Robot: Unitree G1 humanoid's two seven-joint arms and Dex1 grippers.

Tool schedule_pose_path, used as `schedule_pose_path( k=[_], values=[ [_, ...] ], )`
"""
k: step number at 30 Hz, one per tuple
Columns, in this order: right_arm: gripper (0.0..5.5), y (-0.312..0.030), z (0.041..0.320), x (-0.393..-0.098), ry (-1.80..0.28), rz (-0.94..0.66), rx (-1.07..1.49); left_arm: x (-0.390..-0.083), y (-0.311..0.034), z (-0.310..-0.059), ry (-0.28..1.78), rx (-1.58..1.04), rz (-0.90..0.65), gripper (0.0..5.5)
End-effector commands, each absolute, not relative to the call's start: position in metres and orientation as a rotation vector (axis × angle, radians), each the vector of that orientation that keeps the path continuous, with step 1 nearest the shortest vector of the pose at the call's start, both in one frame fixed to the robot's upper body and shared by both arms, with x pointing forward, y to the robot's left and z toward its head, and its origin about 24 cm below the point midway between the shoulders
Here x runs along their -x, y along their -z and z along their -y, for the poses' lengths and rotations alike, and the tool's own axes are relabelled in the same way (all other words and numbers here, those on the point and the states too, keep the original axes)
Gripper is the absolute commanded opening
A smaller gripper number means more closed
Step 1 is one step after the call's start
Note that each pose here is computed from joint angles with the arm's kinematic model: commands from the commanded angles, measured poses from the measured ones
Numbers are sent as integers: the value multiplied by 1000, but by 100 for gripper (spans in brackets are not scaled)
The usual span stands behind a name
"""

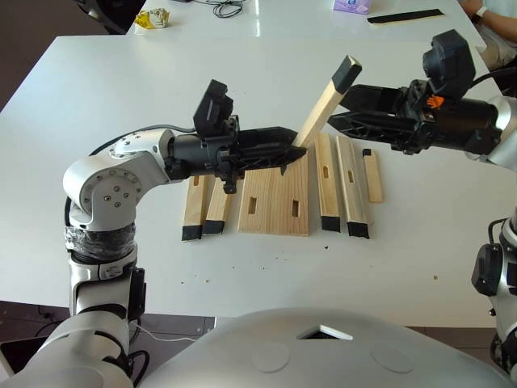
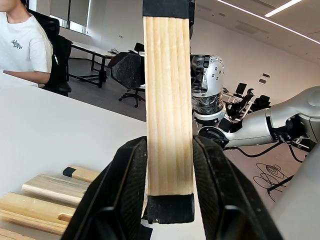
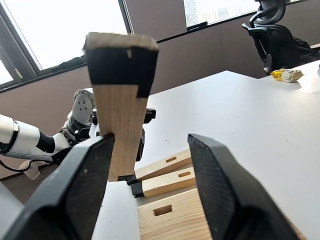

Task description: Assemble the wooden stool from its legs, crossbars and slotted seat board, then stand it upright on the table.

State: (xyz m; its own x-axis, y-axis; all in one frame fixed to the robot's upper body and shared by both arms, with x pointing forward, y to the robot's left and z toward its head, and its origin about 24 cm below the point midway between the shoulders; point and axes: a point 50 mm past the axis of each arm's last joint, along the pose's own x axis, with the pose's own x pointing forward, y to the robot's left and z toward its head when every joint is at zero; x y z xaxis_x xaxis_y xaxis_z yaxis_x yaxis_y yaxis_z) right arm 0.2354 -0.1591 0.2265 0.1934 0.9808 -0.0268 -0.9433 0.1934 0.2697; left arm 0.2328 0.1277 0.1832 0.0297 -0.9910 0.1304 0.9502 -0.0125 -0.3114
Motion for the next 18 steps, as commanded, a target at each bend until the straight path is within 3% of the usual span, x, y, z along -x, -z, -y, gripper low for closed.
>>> schedule_pose_path(
  k=[1,18],
  values=[
    [273,-229,156,-231,-1406,-222,-235,-231,-181,-126,1553,330,-163,132],
    [273,-233,152,-232,-1448,-262,-204,-227,-175,-127,1566,300,-227,132]
  ],
)
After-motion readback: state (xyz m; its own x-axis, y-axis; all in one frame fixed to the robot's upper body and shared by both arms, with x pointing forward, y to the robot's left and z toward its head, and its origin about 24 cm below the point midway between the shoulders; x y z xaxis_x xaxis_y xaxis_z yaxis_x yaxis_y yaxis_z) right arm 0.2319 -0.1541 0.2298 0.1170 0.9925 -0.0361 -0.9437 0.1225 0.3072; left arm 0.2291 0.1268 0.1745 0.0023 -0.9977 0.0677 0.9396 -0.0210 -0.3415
